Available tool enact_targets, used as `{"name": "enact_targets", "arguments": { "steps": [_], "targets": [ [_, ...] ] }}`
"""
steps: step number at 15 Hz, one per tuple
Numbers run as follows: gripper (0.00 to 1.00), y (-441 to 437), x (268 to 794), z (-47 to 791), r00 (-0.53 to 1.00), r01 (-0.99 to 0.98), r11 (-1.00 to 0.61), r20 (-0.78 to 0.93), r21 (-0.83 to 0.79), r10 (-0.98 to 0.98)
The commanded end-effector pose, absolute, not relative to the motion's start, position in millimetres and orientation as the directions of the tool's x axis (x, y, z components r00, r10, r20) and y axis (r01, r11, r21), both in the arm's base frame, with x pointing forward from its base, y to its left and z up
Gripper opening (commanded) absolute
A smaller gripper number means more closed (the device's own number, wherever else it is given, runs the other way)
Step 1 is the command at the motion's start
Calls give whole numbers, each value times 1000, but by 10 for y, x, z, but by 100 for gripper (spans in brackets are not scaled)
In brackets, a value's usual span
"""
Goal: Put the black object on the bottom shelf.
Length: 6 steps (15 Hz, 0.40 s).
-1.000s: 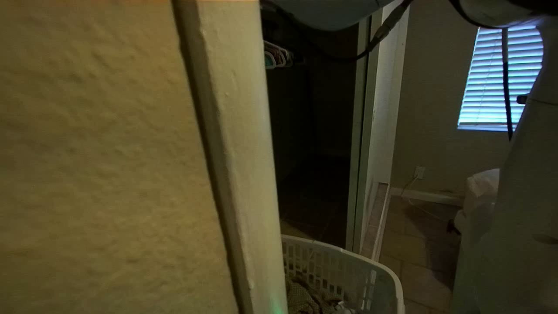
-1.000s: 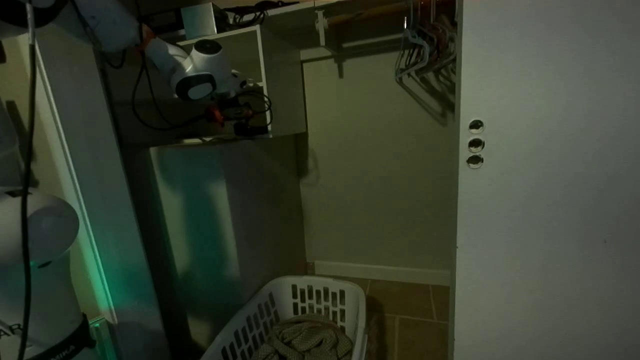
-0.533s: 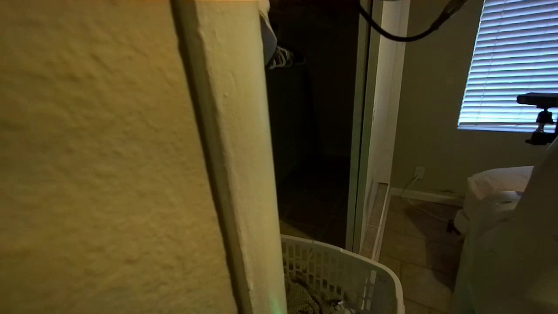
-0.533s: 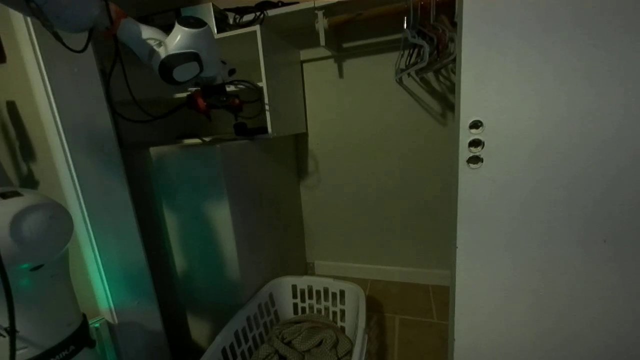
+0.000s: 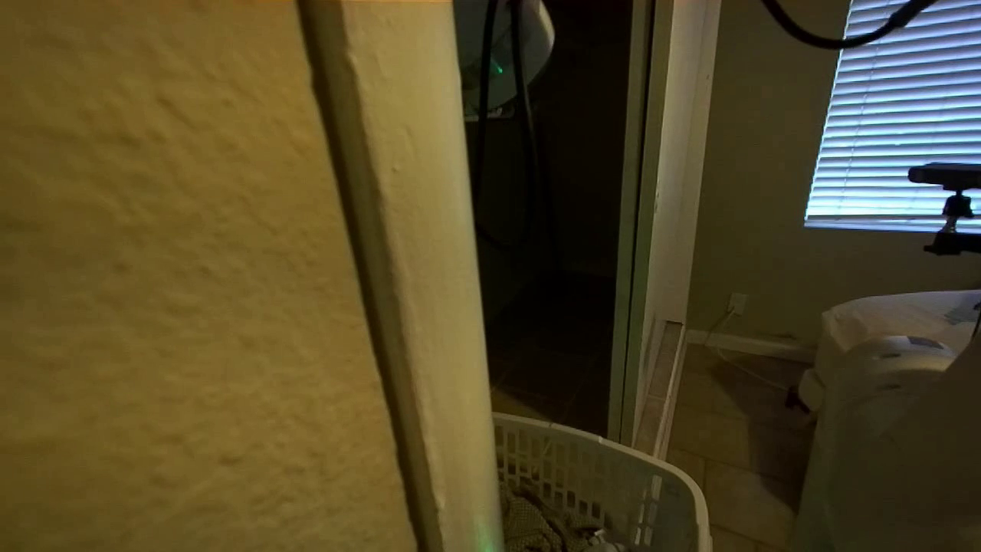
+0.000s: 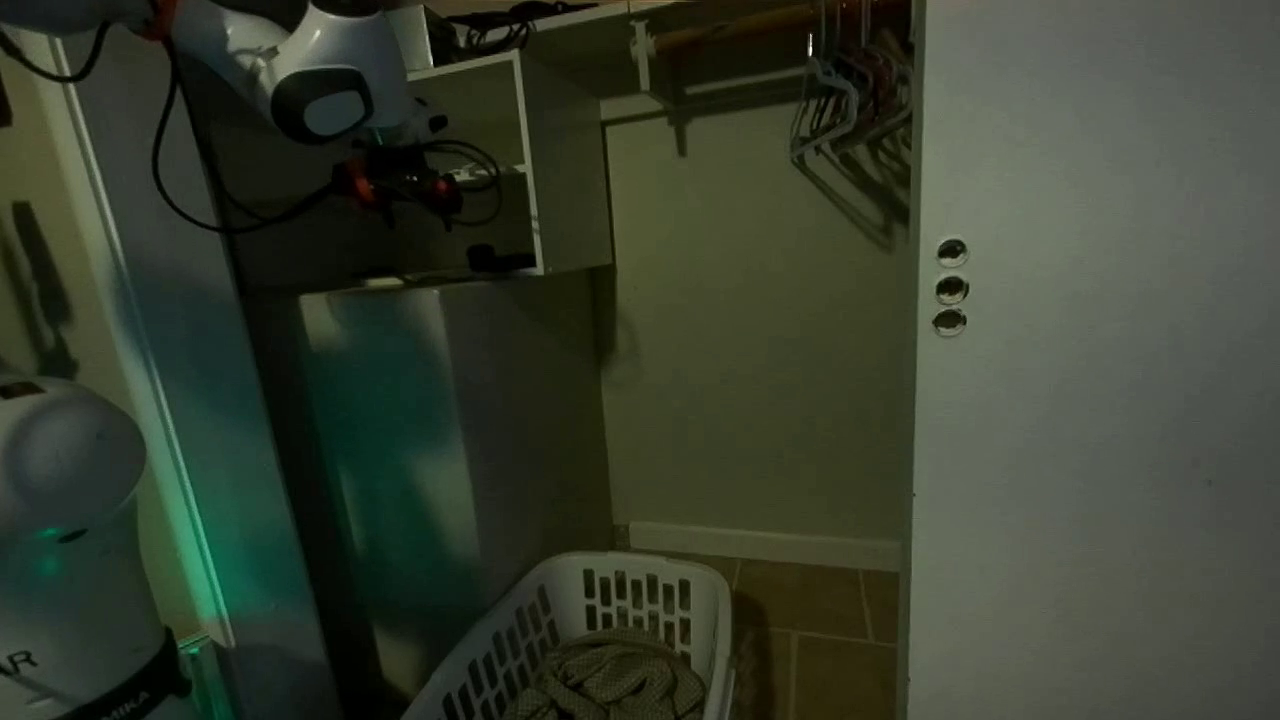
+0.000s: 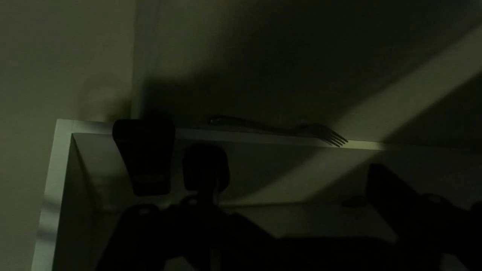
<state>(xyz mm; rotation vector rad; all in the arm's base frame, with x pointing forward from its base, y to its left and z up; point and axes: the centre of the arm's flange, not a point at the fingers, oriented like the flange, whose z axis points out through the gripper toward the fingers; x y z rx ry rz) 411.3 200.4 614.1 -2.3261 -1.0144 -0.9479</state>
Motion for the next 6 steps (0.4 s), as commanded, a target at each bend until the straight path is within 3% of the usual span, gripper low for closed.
{"name": "enact_targets", "arguments": {
  "steps": [1, 6],
  "targets": [
    [100, 1987, 4076, 6178, 494, 761, -640, 736, -107, 464],
    [100, 2001, 4098, 6130, 500, 761, -639, 729, -112, 467]
  ]
}}
